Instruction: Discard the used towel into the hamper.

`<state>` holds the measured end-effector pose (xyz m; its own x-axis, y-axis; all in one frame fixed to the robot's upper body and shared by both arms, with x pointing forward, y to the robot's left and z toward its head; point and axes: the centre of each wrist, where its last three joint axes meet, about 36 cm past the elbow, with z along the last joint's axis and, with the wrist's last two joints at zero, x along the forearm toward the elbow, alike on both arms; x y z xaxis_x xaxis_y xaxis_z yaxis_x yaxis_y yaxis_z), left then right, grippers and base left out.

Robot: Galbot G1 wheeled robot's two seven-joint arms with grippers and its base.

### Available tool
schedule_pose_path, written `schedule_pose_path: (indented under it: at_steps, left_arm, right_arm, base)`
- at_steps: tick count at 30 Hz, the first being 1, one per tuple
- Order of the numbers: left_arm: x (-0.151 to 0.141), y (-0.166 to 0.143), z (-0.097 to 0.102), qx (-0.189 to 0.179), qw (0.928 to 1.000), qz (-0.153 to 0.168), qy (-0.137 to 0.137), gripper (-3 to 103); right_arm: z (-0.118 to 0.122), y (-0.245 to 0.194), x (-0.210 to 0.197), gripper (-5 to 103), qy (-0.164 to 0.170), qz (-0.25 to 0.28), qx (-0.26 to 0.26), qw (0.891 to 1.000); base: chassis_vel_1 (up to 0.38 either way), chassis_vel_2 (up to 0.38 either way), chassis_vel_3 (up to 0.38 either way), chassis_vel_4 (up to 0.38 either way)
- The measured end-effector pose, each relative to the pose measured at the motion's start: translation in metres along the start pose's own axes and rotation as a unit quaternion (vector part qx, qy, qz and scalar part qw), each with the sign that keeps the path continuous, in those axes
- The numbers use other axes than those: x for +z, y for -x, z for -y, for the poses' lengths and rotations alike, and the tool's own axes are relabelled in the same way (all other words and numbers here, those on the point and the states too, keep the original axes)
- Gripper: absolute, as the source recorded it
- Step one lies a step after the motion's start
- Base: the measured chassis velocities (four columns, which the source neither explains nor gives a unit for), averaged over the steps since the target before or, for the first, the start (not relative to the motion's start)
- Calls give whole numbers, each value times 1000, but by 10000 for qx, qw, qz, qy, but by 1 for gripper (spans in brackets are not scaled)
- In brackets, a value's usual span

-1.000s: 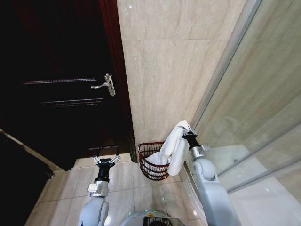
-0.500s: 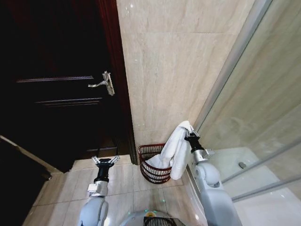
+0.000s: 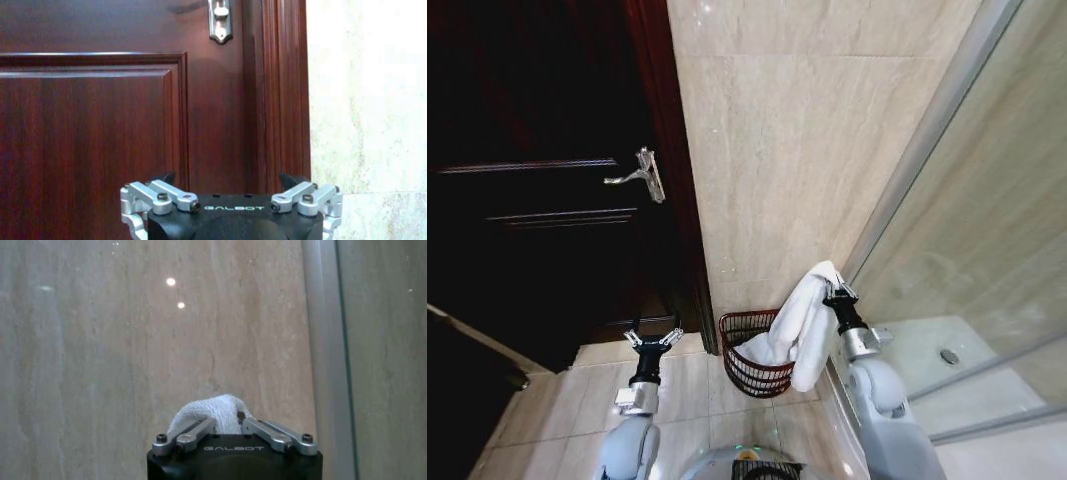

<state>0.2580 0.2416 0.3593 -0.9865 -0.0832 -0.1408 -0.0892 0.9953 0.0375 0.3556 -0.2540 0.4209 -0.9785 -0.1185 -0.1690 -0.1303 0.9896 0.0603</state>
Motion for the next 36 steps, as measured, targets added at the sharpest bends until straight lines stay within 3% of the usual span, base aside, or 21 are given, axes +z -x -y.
schedule_pose_path:
  at_steps: [9, 19, 36]
  left_arm:
    - [1, 0, 2, 15, 10000, -17, -15, 100]
    - [2, -4, 8, 115, 9998, -161, 8, 100]
    - [12, -2, 10, 209, 9995, 222, -30, 100]
  right_arm:
    - [-3, -8, -7, 3, -9, 53, -122, 9999]
    - [-24, 7, -41, 3, -168, 518, -562, 9969]
    - [-6, -27, -26, 3, -310, 252, -278, 9988]
  base:
    - [-19, 7, 11, -11]
    - [-10, 22, 16, -10]
    - [-4, 7, 2, -3]
